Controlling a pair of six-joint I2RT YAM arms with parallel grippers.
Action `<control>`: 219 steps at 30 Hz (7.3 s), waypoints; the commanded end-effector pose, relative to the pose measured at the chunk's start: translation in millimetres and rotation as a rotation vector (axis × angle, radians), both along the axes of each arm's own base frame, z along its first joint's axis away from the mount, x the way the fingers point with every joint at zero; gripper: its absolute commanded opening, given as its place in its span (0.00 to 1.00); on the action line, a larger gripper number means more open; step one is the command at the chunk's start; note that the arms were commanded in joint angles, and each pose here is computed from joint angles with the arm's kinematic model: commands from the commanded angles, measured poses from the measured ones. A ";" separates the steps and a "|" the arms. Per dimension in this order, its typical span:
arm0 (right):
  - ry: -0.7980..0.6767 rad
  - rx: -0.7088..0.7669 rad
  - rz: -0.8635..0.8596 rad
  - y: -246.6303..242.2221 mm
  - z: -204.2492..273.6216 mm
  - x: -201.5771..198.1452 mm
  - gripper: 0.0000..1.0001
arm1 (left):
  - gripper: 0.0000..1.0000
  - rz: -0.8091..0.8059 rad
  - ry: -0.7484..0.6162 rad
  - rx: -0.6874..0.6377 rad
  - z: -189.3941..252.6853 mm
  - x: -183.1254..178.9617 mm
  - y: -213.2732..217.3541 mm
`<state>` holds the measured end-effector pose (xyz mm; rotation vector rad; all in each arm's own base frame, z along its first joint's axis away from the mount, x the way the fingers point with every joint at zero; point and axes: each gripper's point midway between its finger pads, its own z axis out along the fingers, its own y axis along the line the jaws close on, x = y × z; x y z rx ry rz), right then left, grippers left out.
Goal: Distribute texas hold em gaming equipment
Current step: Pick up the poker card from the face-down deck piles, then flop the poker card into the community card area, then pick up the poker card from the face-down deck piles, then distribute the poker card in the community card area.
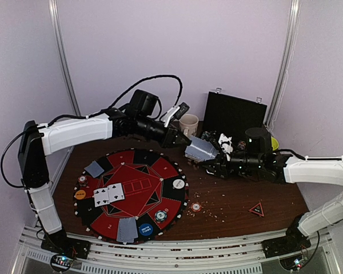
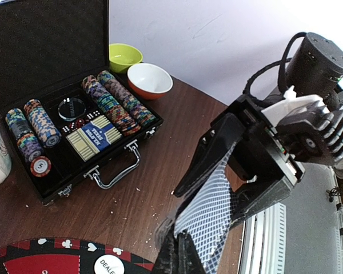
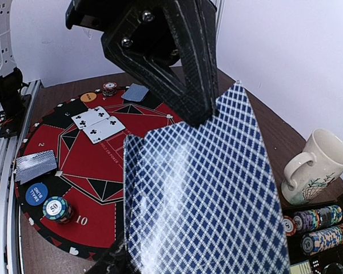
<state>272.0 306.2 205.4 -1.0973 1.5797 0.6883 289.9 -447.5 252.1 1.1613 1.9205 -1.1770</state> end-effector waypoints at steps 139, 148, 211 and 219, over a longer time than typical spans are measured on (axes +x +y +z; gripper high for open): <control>-0.056 0.007 0.004 -0.4 20.4 1.3 0.48 | 0.97 0.203 -0.117 0.053 10.0 24.7 -24.1; -0.059 0.003 -0.001 -1.2 18.8 1.6 0.48 | 0.73 0.231 -0.167 0.136 -7.3 30.6 -13.2; -0.061 -0.032 -0.030 -6.9 12.0 5.0 0.48 | 0.00 0.058 -0.389 0.107 78.7 -7.9 67.0; -0.072 -0.041 -0.025 -8.2 14.3 3.4 0.48 | 0.00 0.169 -0.423 0.549 16.5 20.9 185.3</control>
